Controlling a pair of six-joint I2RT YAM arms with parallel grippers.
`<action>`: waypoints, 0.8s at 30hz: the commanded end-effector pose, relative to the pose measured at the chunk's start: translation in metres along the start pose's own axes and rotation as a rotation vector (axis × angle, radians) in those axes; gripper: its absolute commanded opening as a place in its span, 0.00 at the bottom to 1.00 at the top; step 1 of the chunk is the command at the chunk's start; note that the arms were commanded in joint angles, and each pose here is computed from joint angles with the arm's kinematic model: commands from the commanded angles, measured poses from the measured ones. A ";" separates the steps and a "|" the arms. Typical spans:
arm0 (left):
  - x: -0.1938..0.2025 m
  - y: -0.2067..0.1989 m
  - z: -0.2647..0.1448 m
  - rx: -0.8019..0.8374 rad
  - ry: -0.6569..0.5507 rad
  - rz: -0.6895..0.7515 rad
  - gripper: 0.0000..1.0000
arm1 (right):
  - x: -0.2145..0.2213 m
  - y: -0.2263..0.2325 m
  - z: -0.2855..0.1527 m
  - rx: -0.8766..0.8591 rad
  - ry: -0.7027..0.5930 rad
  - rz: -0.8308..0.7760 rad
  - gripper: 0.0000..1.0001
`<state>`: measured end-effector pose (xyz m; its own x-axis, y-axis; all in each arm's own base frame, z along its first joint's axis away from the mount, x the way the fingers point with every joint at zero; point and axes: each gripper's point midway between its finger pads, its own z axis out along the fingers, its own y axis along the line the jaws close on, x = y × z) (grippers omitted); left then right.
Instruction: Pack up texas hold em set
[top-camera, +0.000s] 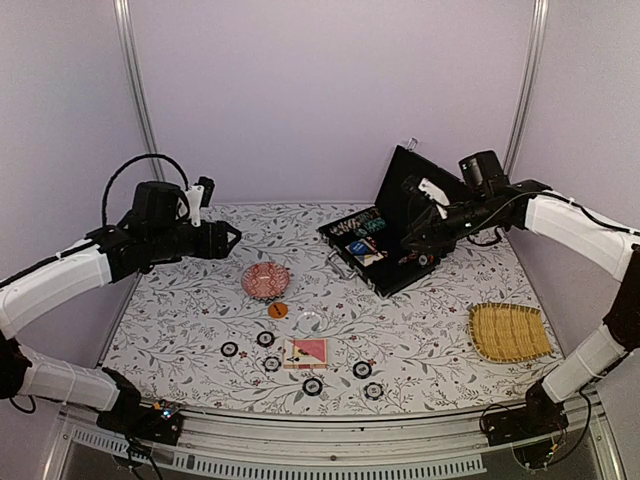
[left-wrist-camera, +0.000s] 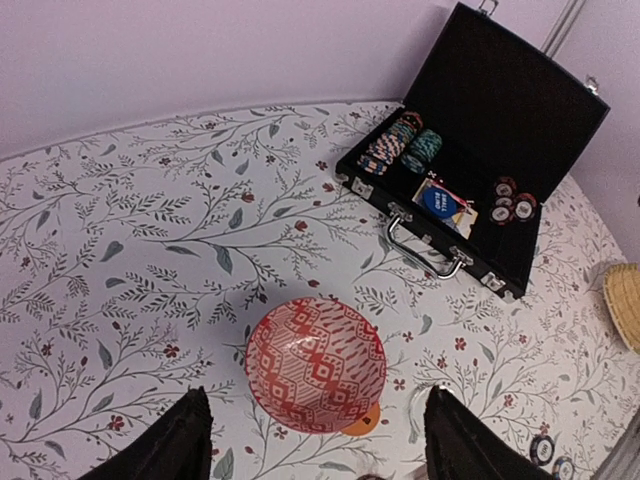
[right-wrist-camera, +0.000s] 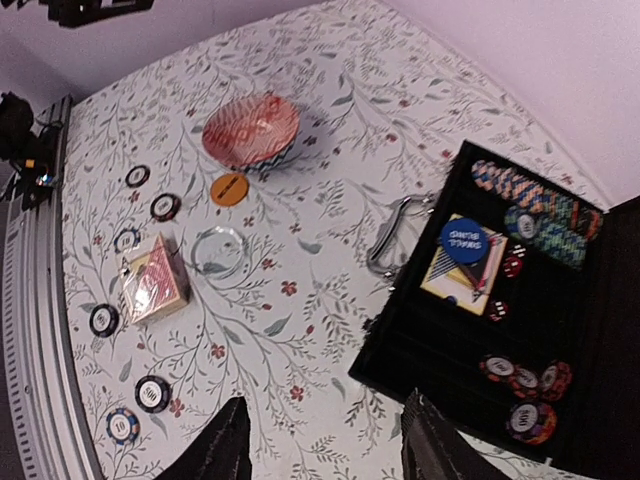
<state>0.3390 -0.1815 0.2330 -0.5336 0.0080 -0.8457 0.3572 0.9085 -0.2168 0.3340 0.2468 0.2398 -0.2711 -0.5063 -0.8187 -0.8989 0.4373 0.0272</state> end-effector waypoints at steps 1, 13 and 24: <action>0.007 -0.023 -0.008 -0.001 0.034 -0.032 0.74 | 0.045 0.042 0.043 -0.150 0.229 0.035 0.53; 0.017 -0.032 -0.011 0.011 0.045 -0.028 0.75 | 0.090 0.040 0.121 -0.167 0.458 0.112 0.51; 0.029 -0.026 -0.018 -0.004 0.043 -0.040 0.75 | 0.102 -0.001 0.151 -0.011 0.533 0.153 0.48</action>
<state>0.3075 -0.1988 0.2260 -0.5769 -0.0130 -0.8167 0.3349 0.9082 -0.2510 0.3404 0.3115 0.0780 -0.4951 -0.7546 -0.4306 -0.8664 0.4658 0.1799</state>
